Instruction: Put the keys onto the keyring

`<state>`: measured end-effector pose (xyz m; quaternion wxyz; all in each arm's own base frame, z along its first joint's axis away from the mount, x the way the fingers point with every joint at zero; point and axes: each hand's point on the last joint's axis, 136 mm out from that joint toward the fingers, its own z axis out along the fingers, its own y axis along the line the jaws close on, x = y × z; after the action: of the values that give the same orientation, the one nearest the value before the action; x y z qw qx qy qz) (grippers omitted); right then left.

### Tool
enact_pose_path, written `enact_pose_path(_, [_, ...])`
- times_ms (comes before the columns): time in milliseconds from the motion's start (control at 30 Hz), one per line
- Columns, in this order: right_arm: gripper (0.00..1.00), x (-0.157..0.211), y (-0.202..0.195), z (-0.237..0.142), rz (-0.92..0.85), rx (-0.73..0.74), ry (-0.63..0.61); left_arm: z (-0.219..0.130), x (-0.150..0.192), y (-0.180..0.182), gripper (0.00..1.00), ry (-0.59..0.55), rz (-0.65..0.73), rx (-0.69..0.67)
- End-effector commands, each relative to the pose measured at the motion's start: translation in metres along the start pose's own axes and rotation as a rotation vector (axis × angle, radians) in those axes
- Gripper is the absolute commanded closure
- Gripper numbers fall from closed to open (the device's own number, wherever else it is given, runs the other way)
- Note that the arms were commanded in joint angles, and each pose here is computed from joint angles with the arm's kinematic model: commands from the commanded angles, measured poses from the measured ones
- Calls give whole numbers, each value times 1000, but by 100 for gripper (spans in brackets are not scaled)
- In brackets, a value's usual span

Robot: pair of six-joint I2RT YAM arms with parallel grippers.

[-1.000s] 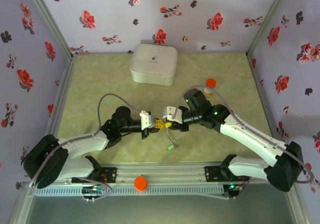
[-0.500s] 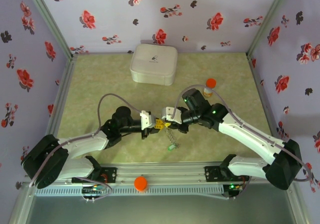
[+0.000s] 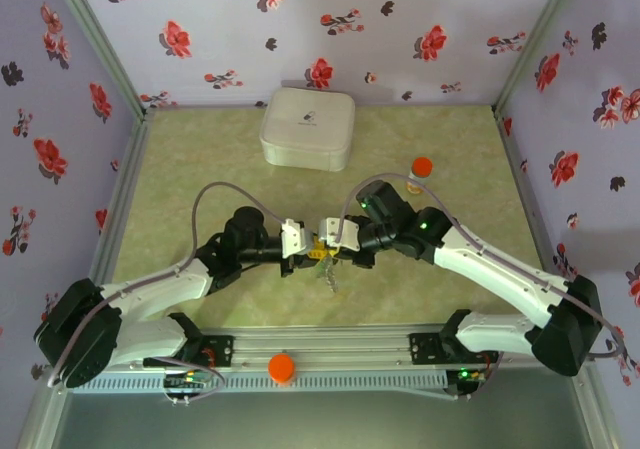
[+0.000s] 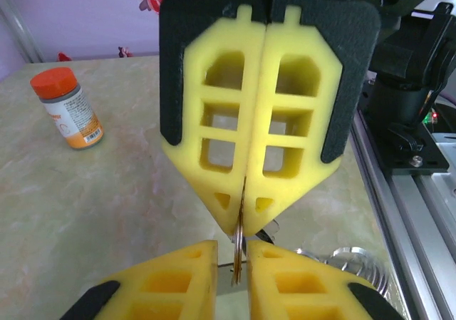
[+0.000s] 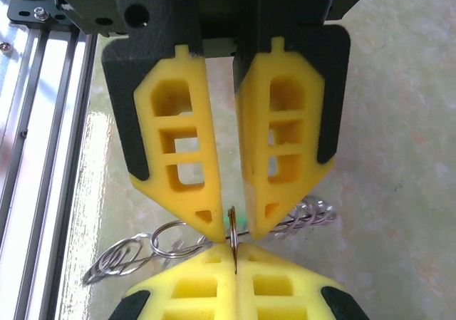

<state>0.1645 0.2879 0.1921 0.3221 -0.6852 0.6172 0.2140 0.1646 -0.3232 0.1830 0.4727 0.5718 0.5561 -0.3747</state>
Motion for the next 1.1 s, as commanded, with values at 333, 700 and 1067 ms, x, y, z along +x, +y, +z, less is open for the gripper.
enact_pose_path(333, [99, -17, -5, 0, -7, 29, -27, 1, -14, 8, 100, -29, 75, -31])
enact_pose_path(700, [68, -10, -14, -27, 164, 82, -188, -4, -24, 9, 100, -144, 114, -77])
enact_pose_path(1067, [69, 15, -7, -15, 180, 99, -141, -6, -35, 10, 100, -226, 129, -95])
